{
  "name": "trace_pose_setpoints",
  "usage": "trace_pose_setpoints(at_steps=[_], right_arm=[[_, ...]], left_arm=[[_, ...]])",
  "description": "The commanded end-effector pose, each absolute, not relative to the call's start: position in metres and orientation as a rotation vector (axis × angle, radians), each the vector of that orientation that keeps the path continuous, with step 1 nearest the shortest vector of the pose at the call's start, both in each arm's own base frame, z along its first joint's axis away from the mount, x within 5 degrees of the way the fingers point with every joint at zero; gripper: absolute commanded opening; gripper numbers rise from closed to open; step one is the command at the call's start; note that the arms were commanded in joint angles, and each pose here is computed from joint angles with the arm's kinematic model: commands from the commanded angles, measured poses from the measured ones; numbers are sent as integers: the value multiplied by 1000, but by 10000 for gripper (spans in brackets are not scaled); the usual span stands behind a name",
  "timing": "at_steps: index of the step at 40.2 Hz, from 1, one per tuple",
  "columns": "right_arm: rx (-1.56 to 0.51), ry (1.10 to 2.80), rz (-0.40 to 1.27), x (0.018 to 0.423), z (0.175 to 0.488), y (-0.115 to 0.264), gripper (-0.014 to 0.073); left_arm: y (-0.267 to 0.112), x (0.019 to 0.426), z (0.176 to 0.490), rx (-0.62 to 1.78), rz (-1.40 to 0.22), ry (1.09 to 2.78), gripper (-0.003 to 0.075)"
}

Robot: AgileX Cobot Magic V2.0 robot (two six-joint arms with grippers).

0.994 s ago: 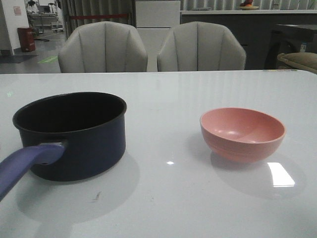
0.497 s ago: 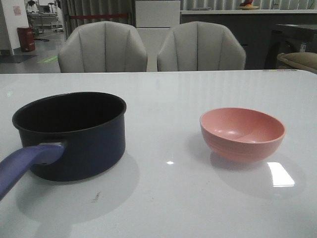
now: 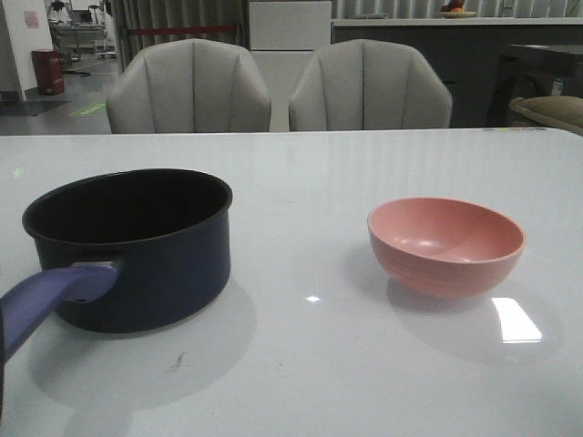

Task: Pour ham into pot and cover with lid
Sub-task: 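Lower the left gripper and grasp the blue knob of the lid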

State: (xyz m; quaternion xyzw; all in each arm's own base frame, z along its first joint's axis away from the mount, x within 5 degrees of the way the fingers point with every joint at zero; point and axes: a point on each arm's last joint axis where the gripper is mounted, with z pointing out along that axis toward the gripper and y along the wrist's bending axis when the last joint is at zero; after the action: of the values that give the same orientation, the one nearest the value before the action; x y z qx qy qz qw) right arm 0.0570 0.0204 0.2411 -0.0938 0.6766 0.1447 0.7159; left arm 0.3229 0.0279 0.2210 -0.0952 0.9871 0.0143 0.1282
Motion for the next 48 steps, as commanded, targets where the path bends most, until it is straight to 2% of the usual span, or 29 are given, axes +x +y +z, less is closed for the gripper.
trace_pose_setpoints(at_steps=[1,13,17,22,28,41,48], right_arm=[[-173,1404,317,57,257,18,158],[-173,1404,317,57,257,18,158],[-173,1404,317,57,257,18,158],[-173,1404,317,57,257,18,158],[-173,1404,317,57,257,18,158],[-173,1404,317,57,257,18,158],[-173,1404,317,57,257,18,158]], left_arm=[[32,329,231,-327,13,2817,679],[36,336,208,-407,-45,2870,662],[36,338,205,-407,-44,2870,577],[36,339,201,-408,-44,2878,419],[36,340,199,-408,-44,2875,330],[37,348,222,-392,-45,2835,313],[36,346,251,-380,-63,2732,313]])
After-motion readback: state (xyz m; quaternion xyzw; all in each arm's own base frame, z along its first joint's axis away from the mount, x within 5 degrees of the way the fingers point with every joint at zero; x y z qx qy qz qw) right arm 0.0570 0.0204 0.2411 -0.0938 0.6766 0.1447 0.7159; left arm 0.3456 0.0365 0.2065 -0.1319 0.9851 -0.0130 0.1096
